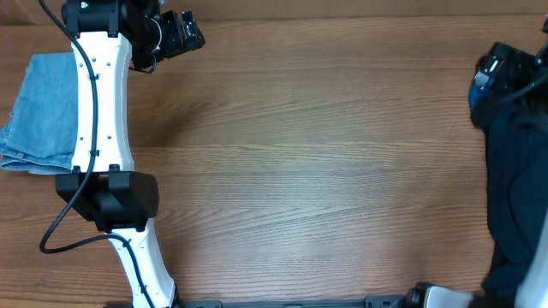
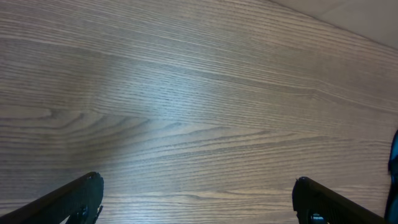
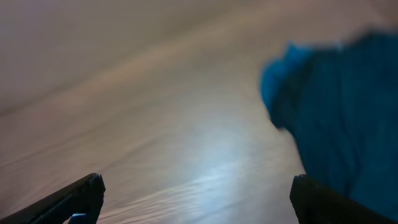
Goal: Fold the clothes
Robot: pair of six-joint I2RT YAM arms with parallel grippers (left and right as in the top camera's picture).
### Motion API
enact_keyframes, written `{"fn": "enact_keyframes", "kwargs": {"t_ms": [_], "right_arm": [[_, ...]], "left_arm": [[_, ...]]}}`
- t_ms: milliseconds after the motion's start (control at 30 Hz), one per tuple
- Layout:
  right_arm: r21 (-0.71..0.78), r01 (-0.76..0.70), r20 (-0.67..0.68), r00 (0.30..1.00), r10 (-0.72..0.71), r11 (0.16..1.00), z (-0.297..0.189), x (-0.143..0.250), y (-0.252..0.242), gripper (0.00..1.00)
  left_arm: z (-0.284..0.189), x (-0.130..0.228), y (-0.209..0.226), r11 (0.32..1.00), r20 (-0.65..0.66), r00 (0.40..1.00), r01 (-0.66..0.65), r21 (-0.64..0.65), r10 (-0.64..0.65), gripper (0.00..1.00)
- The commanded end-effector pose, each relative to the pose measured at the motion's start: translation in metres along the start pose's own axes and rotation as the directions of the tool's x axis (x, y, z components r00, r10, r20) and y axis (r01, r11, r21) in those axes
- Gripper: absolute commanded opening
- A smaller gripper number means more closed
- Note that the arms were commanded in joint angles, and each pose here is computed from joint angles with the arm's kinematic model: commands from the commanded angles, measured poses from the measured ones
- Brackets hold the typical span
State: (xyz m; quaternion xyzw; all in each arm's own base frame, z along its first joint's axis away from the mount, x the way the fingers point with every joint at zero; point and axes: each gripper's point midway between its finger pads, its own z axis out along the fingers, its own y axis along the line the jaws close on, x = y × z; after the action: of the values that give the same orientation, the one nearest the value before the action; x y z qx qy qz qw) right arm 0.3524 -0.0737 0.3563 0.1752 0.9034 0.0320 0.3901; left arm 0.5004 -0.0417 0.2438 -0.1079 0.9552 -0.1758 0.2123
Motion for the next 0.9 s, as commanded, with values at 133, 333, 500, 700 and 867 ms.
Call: {"fn": "enact_keyframes", "kwargs": {"t_ms": [133,333,500,700,867], "right_arm": [[-0.312,0.295,0.436,0.889,-0.14,0.903,-0.21,0.04,0.087,1.0],[-0.388,0.351,0.53,0.842,-0.105,0.852,-0.295,0.12,0.048,1.0],[-0.364,0.323,0.502,0.858,-0.108,0.874,-0.279,0.167,0.028,1.0],[-0.339,0.304,0.518,0.85,-0.093,0.89,-0.207,0.195,0.024,1.0],[-0.379,0.352,0.597,0.8,-0.064,0.856,-0.142,0.2,0.039,1.0]], "left_arm": [[0.001,-0.001,-0.002,1.0,0.004,1.0,-0.022,-0.003,0.022,1.0],[0.001,-0.001,-0.002,1.0,0.004,1.0,-0.022,-0.003,0.022,1.0],[0.001,-0.001,-0.002,1.0,0.003,1.0,-0.022,-0.003,0.022,1.0],[0.001,-0.001,-0.002,1.0,0.004,1.0,-0.022,-0.003,0.022,1.0],[0.001,-0.001,-0.002,1.0,0.003,1.0,-0.022,-0.003,0.022,1.0]]}}
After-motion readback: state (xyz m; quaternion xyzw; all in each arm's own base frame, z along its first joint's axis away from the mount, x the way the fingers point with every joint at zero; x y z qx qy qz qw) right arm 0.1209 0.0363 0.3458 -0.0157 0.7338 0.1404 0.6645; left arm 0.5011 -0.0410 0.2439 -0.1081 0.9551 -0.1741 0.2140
